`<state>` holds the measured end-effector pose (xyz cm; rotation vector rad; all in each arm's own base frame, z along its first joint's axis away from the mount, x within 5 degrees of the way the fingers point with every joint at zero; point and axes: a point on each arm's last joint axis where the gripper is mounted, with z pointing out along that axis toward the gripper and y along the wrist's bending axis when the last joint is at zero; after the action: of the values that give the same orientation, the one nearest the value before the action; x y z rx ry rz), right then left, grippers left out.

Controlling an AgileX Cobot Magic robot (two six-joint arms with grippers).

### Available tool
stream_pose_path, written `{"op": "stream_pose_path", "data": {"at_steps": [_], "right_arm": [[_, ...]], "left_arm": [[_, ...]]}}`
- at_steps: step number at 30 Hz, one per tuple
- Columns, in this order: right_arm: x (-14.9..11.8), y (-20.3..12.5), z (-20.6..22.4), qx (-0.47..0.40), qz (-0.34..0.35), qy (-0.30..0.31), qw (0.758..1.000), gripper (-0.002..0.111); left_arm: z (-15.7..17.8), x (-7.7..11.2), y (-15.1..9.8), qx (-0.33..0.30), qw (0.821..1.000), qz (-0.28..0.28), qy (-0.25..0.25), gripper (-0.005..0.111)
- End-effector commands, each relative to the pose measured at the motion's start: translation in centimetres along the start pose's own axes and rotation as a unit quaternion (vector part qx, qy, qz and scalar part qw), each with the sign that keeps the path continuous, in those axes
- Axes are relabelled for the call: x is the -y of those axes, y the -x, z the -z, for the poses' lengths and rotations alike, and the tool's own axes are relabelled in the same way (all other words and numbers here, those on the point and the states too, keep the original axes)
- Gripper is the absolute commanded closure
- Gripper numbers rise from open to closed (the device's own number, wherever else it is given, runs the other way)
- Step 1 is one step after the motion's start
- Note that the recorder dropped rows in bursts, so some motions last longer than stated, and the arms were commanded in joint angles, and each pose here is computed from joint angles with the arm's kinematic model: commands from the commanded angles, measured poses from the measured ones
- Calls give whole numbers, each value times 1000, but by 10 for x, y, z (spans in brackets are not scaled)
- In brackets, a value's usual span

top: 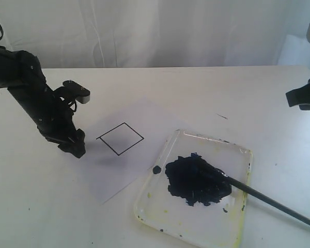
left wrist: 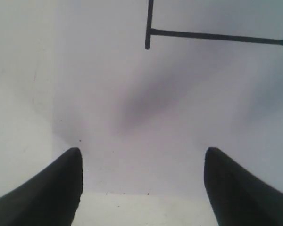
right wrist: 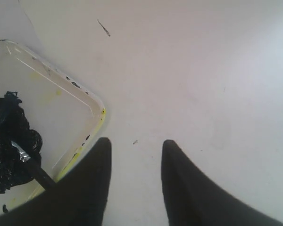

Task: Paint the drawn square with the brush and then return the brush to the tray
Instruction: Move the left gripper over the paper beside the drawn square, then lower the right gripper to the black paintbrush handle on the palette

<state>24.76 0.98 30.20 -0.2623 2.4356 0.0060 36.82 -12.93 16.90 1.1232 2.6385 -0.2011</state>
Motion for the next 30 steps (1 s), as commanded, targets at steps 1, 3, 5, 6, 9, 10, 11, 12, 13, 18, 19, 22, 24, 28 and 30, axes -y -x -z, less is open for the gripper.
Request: {"op": "stream_pose_path", "data": {"at_steps": [1, 3, 5, 6, 9, 10, 11, 12, 13, 18, 19, 22, 24, 28, 30], "right_arm": [[1, 1, 0, 1, 0, -1, 1000, 73], [1, 1, 0, -1, 0, 0, 1000, 73], [1, 1, 0, -1, 0, 0, 1000, 73], [1, 1, 0, -1, 0, 0, 1000, 73], [1, 0, 0, -3, 0, 1, 1000, 73], [1, 0, 0, -3, 0, 1, 1000, 73], [1, 0, 0, -3, 0, 1, 1000, 73], [1, 0, 0, -3, 0, 1, 1000, 73], [1, 0, 0, -3, 0, 1, 1000, 73], [0, -3, 0, -20, 1, 5, 1000, 73], [0, -4, 0, -26, 3, 7, 1000, 73], [-1, -8, 1, -51, 12, 13, 999, 73], [-2, -12, 0, -69, 26, 20, 997, 73], [-3, -17, -9, -85, 20, 27, 996, 68], [-4, -19, -15, -93, 12, 35, 995, 59]], "left_arm": [[-6, 5, -2, -9, 1000, 12, -20, 33], [-10, 5, -4, -18, 999, 12, -26, 33], [-18, 6, -9, -25, 999, 11, -28, 33], [-20, 6, -10, -24, 999, 3, -27, 33], [-23, 5, -11, -16, 1000, -7, -18, 33], [-23, 5, -11, -14, 1000, -8, -16, 33], [-23, 5, -11, -13, 1000, -8, -15, 33], [-23, 5, -11, -13, 1000, -8, -15, 33], [-23, 5, -11, -13, 1000, -8, -15, 33], [-23, 5, -11, -15, 1000, -8, -17, 33], [-23, 5, -12, -17, 1000, -8, -18, 33], [-23, 5, -12, -17, 1000, -8, -18, 33], [-23, 5, -12, -18, 1000, -8, -19, 33], [-23, 5, -12, -18, 1000, -8, -19, 33], [-23, 5, -12, -18, 1000, -8, -19, 33]]}}
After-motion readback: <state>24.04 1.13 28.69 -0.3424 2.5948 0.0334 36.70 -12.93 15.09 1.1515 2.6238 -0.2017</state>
